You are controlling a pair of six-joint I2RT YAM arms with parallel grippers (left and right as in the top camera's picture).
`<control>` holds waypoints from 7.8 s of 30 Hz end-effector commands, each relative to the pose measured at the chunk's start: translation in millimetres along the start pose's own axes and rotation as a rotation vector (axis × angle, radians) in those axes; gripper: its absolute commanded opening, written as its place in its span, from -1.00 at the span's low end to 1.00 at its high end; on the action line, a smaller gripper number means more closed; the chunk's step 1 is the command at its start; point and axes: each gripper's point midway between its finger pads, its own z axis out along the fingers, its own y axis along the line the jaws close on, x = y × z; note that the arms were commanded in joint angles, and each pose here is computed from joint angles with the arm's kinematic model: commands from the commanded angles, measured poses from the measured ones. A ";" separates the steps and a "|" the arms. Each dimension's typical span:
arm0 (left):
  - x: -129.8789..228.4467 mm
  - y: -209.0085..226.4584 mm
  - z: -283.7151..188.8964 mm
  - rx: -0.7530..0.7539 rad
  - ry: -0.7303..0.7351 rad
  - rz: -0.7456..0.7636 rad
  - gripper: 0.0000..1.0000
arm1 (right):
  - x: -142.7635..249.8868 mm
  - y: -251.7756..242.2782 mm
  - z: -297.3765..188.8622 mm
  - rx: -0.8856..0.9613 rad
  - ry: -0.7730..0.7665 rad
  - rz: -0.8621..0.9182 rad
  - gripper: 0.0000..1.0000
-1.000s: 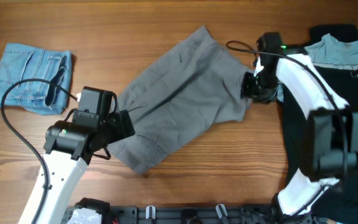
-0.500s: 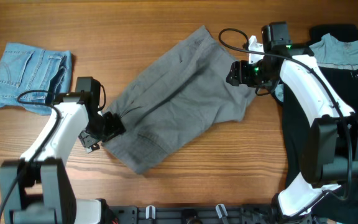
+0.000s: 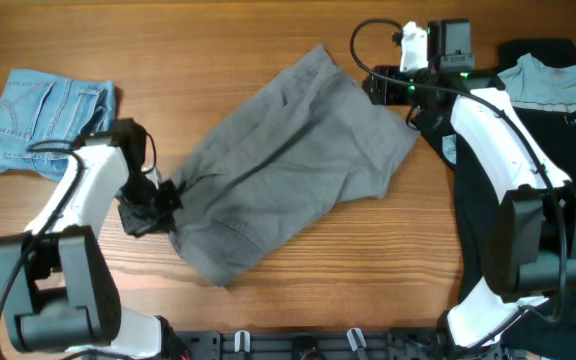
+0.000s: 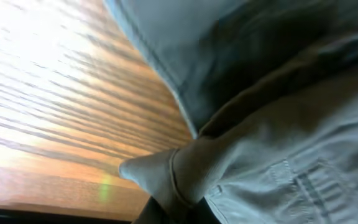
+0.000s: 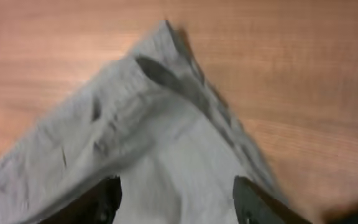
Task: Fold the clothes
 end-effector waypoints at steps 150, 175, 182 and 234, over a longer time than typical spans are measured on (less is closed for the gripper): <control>-93.8 17.9 -68.5 0.266 -0.403 0.014 -0.23 | -25.2 26.2 -19.8 -0.395 -0.256 0.040 -0.91; -120.6 -11.2 -30.7 0.455 -0.359 0.042 -0.92 | -25.8 17.4 -16.0 -0.339 -0.260 0.055 -0.92; -118.8 38.8 -81.3 0.473 -0.507 -0.085 -0.92 | -31.2 9.8 -15.1 -0.296 -0.282 0.083 -0.91; -118.7 22.5 -37.2 0.379 -0.420 -0.093 -0.03 | -22.4 -17.0 27.8 -0.108 -0.282 0.098 0.99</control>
